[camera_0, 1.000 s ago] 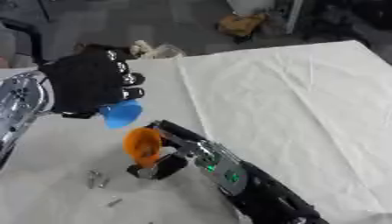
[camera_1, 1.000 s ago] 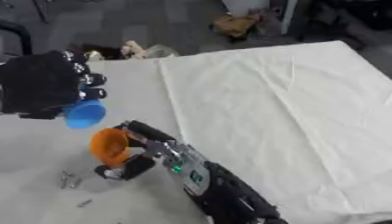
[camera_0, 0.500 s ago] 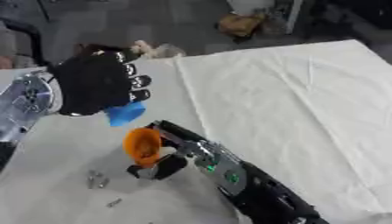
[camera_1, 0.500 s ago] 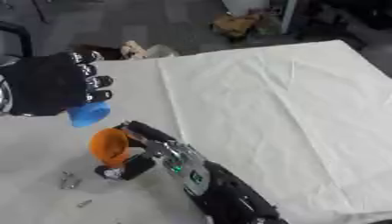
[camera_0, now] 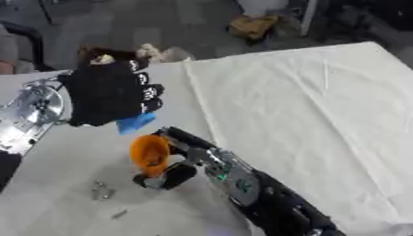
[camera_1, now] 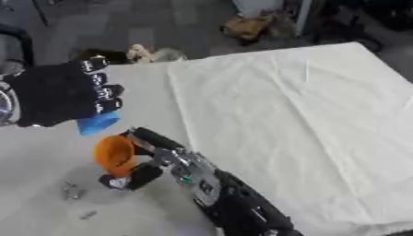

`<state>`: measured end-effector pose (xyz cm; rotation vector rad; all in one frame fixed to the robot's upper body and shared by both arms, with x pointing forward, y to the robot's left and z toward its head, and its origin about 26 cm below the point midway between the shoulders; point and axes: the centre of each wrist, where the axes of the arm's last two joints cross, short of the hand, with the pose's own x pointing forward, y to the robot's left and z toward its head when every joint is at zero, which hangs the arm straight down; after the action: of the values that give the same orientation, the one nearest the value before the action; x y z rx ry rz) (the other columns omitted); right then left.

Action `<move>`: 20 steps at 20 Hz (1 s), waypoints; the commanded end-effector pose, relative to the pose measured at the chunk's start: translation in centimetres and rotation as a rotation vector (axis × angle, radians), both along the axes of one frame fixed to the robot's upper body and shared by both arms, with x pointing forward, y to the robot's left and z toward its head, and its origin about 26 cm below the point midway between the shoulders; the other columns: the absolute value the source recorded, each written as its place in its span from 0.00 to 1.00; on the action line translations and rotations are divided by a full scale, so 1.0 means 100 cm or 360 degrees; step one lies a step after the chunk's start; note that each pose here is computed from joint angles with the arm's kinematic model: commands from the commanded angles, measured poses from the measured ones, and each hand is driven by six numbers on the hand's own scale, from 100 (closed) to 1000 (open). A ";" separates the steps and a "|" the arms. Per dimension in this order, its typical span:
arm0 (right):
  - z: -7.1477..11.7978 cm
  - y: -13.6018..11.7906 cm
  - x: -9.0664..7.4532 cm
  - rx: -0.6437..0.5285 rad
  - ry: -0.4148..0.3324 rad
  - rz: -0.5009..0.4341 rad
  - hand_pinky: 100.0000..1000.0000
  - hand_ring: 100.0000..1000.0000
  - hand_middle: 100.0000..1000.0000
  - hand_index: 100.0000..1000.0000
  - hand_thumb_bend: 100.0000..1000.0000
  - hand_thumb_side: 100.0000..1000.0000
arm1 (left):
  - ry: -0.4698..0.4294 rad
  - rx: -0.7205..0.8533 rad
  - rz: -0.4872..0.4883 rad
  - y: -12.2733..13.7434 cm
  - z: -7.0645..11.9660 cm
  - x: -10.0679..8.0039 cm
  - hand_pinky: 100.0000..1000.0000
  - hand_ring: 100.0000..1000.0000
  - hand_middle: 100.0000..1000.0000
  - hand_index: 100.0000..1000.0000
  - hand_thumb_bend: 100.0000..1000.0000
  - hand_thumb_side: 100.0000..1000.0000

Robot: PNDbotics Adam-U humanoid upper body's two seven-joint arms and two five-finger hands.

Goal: Pour the contents of one cup into another cup.

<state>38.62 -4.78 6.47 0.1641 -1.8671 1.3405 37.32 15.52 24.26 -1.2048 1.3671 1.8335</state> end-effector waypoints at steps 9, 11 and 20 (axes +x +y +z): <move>-0.006 -0.024 0.012 -0.0041 -0.0080 -0.0186 0.67 0.75 0.18 0.33 0.00 0.21 | 0.0106 -0.0288 0.0065 0.021 -0.005 0.014 0.45 0.13 0.12 0.59 0.59 0.00; -0.008 -0.033 0.016 -0.0052 -0.0111 -0.0261 0.68 0.75 0.20 0.36 0.00 0.32 | 0.0129 -0.0349 0.0086 0.025 -0.006 0.014 0.45 0.13 0.12 0.59 0.58 0.00; -0.021 -0.064 0.024 -0.0246 -0.0160 -0.0358 0.90 0.93 0.62 0.73 0.52 0.72 | 0.0238 -0.0485 0.0197 0.043 -0.020 0.016 0.43 0.13 0.12 0.60 0.48 0.00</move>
<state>40.56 -10.62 3.67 -0.1560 -1.7857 1.3380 38.79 19.14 21.16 -1.3078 1.7345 1.9058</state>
